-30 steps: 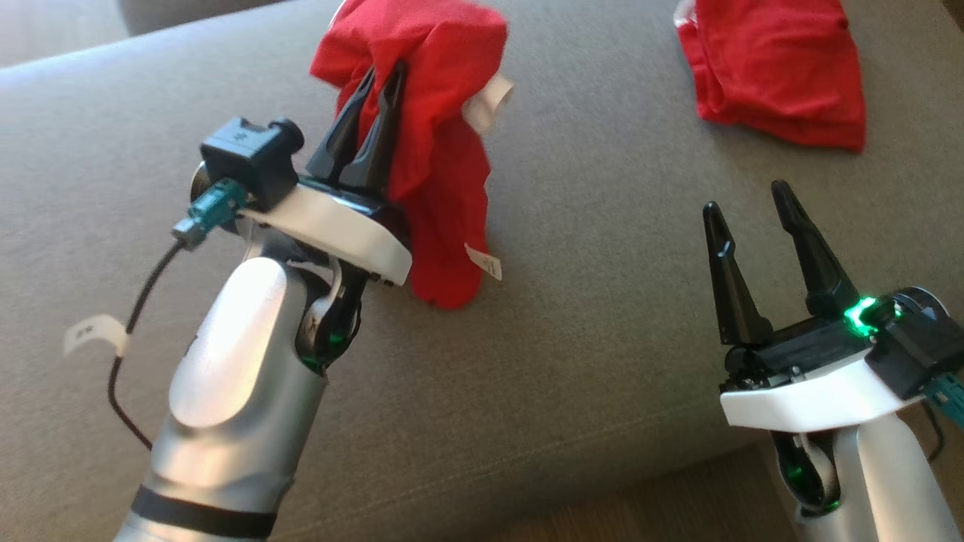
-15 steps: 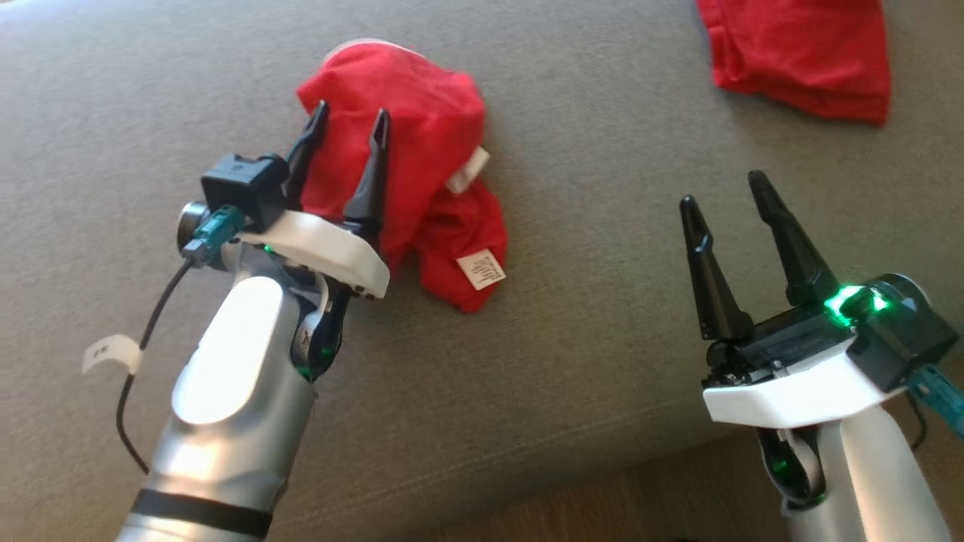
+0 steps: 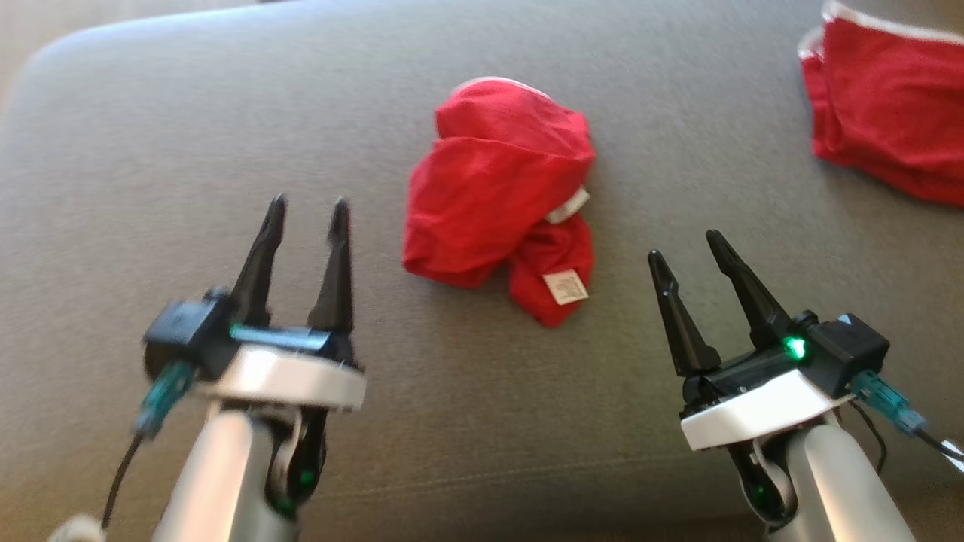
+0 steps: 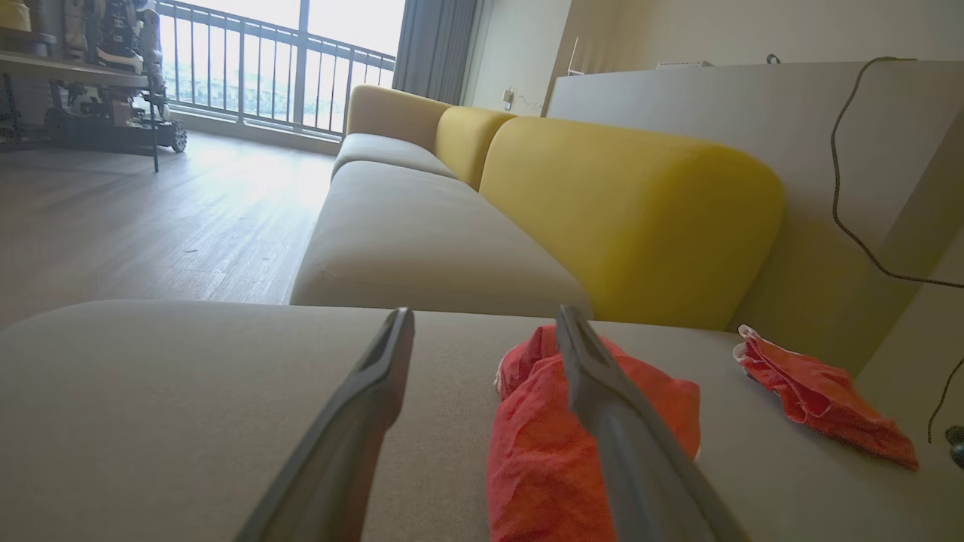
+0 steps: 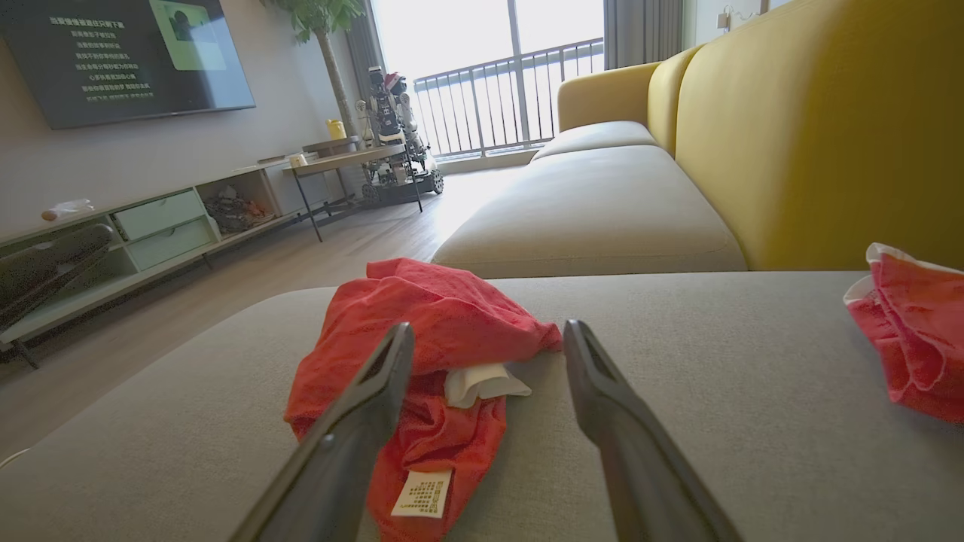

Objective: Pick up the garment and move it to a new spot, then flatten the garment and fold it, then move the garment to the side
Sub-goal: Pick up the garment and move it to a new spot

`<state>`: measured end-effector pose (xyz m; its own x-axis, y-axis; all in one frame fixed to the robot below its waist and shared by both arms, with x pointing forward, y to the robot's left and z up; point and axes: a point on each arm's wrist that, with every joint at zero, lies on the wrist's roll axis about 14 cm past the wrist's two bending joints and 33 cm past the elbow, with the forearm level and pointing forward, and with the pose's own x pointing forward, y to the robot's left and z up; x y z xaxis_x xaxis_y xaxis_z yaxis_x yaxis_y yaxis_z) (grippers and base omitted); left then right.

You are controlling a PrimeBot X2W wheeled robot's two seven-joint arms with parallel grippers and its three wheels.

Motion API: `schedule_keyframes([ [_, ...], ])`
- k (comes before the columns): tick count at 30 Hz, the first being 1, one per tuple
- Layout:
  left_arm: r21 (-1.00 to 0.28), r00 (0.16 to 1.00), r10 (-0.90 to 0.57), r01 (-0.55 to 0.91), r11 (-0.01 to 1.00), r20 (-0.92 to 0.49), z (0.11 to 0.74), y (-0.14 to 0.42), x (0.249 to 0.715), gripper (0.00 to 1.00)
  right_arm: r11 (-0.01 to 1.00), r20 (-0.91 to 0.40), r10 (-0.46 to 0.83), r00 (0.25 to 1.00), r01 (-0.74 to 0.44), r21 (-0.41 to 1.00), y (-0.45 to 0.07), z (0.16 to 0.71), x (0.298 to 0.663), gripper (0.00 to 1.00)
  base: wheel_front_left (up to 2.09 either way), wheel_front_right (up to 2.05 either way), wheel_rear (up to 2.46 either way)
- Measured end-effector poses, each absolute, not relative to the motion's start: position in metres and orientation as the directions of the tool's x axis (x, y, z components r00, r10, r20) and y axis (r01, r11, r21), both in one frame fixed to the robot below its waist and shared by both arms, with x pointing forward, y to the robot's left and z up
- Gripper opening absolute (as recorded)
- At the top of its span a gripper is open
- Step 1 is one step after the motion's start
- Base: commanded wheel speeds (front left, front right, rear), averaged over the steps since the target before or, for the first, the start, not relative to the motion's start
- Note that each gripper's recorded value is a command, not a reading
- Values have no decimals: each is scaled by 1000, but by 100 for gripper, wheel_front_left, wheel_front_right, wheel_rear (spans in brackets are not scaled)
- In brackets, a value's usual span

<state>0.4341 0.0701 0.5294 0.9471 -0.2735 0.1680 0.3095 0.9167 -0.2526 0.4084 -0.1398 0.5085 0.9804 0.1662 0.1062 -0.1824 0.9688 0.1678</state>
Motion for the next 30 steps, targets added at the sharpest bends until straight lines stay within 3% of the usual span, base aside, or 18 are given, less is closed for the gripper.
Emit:
schedule_keyframes([
  [15,-129,973,-72,102,986,218,553,136,354,100,961,142,219,965,-239,141,-122,523,392,100,0,0,0],
  [30,-53,978,-100,111,992,181,540,128,337,100,967,167,214,963,-233,105,-125,532,380,100,0,0,0],
])
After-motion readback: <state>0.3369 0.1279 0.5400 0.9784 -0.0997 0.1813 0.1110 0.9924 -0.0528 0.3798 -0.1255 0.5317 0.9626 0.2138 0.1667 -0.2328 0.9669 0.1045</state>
